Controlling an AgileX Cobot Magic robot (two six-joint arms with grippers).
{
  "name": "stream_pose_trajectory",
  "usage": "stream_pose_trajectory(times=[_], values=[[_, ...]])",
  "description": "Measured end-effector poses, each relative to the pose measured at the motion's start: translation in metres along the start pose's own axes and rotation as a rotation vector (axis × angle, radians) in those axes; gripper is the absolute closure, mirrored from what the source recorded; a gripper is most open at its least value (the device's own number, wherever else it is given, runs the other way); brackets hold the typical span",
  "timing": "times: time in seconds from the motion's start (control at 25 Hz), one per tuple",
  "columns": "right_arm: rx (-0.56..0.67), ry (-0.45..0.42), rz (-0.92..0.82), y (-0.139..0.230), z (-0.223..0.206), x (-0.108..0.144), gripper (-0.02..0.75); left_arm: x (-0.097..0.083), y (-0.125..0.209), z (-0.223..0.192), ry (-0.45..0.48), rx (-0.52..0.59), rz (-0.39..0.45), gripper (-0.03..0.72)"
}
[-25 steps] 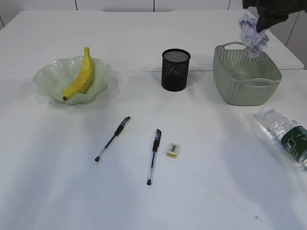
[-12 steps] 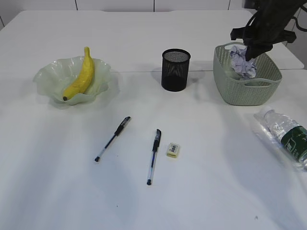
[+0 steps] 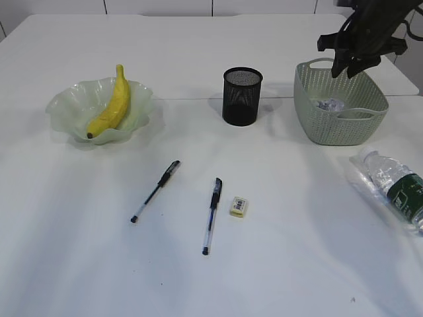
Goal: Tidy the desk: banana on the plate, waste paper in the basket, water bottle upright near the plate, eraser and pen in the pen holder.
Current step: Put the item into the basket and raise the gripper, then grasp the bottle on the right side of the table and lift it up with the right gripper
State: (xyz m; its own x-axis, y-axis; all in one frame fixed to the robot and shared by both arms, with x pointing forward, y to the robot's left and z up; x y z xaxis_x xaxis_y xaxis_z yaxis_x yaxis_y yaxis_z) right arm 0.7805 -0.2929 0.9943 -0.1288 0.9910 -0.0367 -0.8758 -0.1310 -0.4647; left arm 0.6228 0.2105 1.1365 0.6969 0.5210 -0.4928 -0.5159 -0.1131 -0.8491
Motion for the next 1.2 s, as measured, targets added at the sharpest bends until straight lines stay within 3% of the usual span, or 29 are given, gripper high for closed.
stream_pose_trajectory(times=[0.16, 0.32, 0.48, 0.68, 0.8, 1.0, 1.2], values=[[-0.007, -0.001, -0.001, -0.001, 0.0, 0.0, 0.389, -0.002, 0.001, 0.0, 0.012, 0.008, -0.001, 0.438], [0.037, -0.013, -0.003, 0.005, 0.0, 0.002, 0.374, -0.001, 0.004, 0.0, 0.005, 0.034, -0.016, 0.438], [0.04, -0.04, -0.012, 0.005, 0.003, 0.005, 0.37, 0.005, 0.013, 0.004, -0.073, 0.124, -0.093, 0.438], [-0.035, -0.052, -0.016, -0.007, 0.038, 0.007, 0.37, 0.001, 0.013, 0.014, -0.148, 0.173, -0.187, 0.438], [-0.087, -0.018, -0.005, -0.013, 0.067, 0.004, 0.37, -0.006, 0.009, 0.019, -0.159, 0.176, -0.218, 0.438], [-0.141, 0.0, 0.001, -0.014, 0.107, 0.003, 0.37, -0.007, 0.012, 0.025, -0.204, 0.219, -0.23, 0.438], [-0.107, 0.003, 0.001, 0.007, 0.136, 0.006, 0.37, -0.005, 0.012, 0.038, -0.336, 0.26, -0.202, 0.438]])
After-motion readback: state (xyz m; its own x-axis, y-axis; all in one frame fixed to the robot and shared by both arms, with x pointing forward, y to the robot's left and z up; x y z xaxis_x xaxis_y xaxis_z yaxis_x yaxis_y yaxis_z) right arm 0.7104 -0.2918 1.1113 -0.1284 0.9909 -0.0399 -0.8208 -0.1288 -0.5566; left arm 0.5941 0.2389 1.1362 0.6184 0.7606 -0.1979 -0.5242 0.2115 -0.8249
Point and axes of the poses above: a point on each arm's last joint axis where the gripper is mounted, z pointing back along that axis away from the gripper, x along the wrist's bending axis when the last joint is at zero, y = z × x, the point moved 4 cm from there along -z, pointing out along that axis toward the gripper, and after that the axes turned 10 degrees about z, right-handed, at the moved point
